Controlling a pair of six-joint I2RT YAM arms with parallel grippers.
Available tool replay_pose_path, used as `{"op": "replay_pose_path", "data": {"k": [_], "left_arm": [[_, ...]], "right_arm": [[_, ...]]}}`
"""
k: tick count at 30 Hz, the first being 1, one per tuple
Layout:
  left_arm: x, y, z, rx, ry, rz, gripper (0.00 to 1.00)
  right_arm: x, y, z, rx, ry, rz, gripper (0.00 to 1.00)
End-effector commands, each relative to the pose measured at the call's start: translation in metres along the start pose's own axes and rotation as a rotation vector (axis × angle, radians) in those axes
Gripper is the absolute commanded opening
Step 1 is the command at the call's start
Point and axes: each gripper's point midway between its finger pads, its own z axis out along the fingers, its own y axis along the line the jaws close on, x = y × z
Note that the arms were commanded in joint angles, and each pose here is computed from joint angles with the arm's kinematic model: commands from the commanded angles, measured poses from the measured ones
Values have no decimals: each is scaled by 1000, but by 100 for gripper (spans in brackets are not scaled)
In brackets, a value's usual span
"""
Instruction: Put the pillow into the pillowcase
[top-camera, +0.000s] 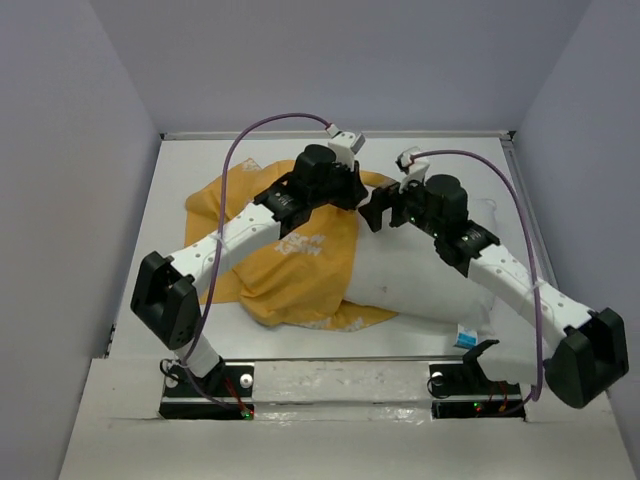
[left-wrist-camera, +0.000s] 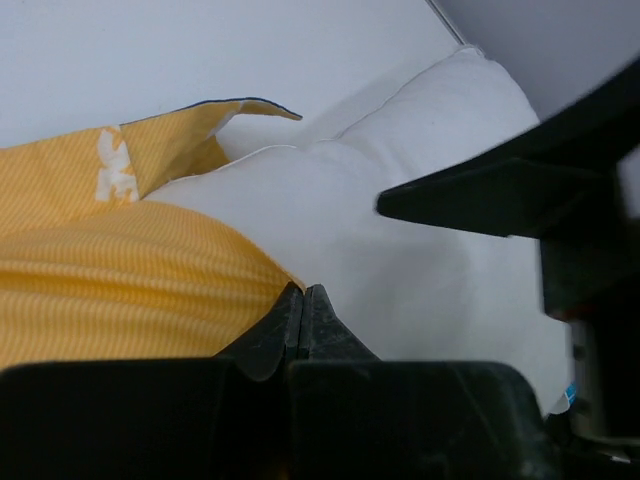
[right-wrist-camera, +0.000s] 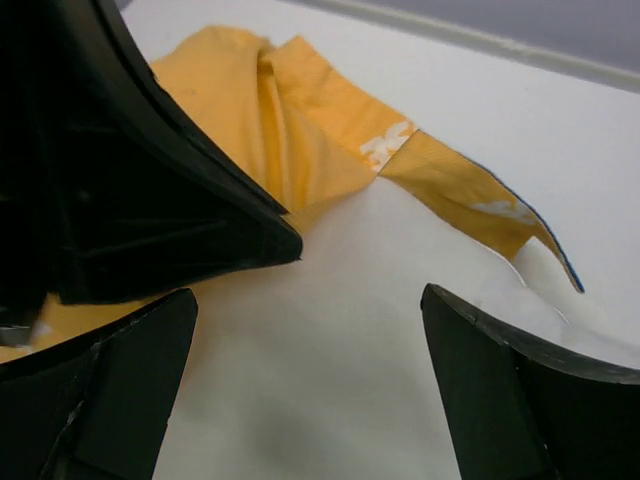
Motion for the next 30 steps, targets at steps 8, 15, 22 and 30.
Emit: {"op": "replay_pose_path", "data": {"k": [8,15,22,30], "left_arm": [[-111,-75,-62,325,-283,-7,0],[-80,-142,-77,532,-290,-53,0],[-83,-152,-121,581,-319,-119,0],[-47,-256,-143,891,-187,-103,0]], "right_arm": [[106,72,26,-638,369,-103,98],[-34,87,21,-555,-297,244,0],[-123,20,-42,-268,-765,572,0],[-71,-51,37,185,-635,891,0]]}}
